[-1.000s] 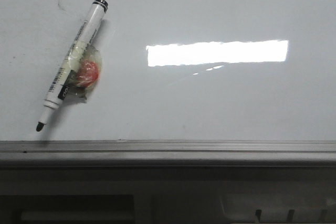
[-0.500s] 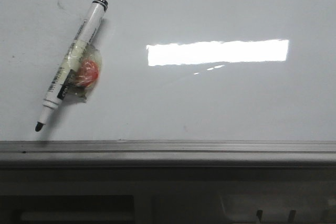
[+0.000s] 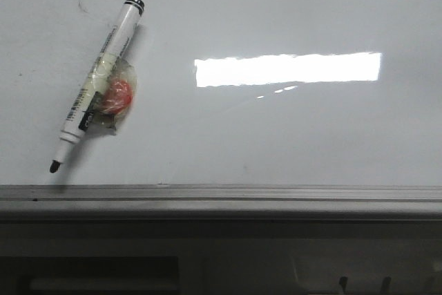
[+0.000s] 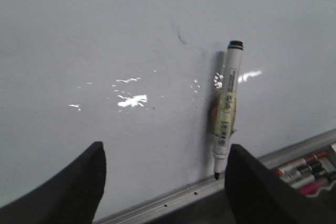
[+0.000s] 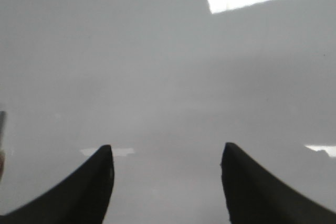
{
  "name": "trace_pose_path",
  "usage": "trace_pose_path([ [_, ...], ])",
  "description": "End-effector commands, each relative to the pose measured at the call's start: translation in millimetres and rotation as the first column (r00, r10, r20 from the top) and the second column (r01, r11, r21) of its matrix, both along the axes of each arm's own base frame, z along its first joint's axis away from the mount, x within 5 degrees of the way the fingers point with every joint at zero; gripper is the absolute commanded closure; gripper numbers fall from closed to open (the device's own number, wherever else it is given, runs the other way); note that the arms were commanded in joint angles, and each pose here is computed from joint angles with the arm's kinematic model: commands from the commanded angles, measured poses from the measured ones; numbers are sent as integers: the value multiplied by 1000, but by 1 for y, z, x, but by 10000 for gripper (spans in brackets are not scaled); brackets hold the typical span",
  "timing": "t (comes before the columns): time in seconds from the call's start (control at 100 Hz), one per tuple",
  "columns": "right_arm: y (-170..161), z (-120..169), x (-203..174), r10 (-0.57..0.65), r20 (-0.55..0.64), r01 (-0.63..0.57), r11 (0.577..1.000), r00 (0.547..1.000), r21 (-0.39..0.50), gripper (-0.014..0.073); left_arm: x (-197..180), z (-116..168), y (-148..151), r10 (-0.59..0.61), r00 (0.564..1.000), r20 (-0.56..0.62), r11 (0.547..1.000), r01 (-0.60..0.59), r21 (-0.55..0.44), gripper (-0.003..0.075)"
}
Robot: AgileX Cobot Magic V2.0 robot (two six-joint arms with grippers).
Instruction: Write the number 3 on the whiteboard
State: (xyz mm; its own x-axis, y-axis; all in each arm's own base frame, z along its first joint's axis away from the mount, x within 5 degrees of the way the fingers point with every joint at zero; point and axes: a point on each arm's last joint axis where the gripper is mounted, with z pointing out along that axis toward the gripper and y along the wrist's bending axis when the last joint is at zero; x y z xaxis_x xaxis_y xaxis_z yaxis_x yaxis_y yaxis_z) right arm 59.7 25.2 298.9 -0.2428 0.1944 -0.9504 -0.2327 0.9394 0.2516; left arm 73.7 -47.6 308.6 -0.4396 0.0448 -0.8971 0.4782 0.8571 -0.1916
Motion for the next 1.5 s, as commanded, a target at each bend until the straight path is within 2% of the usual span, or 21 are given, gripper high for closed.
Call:
trace_pose_path([
  [0.0,-2,18,4,-24,78,25,1000,997,-16,155,18,15,-10,-79,997,3,997,79,-11,304],
  [0.06,-2,19,6,-11,77,15,999,997,-50,155,30,13,-13,-96,994,-50,995,96,-3,344],
  [0.2,-2,18,7,-6,68,10,998,998,-58,155,51,7,-18,-124,979,-159,989,135,55,347],
  [0.41,-1,18,7,-3,60,7,998,998,-59,155,62,11,-40,-236,952,-194,962,257,90,347],
  [0.61,-1,17,9,-3,50,6,998,999,-60,155,69,-8,-62,-168,933,-319,965,221,138,347],
  [0.82,-1,17,9,-3,50,6,998,999,-60,155,76,-5,-88,-179,955,-236,981,191,26,346],
  [1.02,-1,17,9,-2,49,5,998,999,-60,155,89,-27,-98,-163,931,-326,977,199,82,347],
  [1.16,-1,17,9,-2,49,5,998,999,-60,155,100,-40,-105,-144,928,-344,976,191,107,356],
  [1.25,-1,17,9,-2,49,5,998,999,-58,155,105,-47,-109,-135,923,-359,974,190,121,434],
  [1.3,-1,17,9,-1,49,4,998,999,-56,155,106,-51,-109,-133,921,-365,971,194,136,522],
  [1.39,-1,17,9,-1,49,3,999,999,-53,155,107,-53,-109,-135,922,-363,964,206,167,737],
  [1.49,1,22,7,21,59,-18,999,998,-45,155,108,-48,-109,-141,929,-342,963,209,171,741],
])
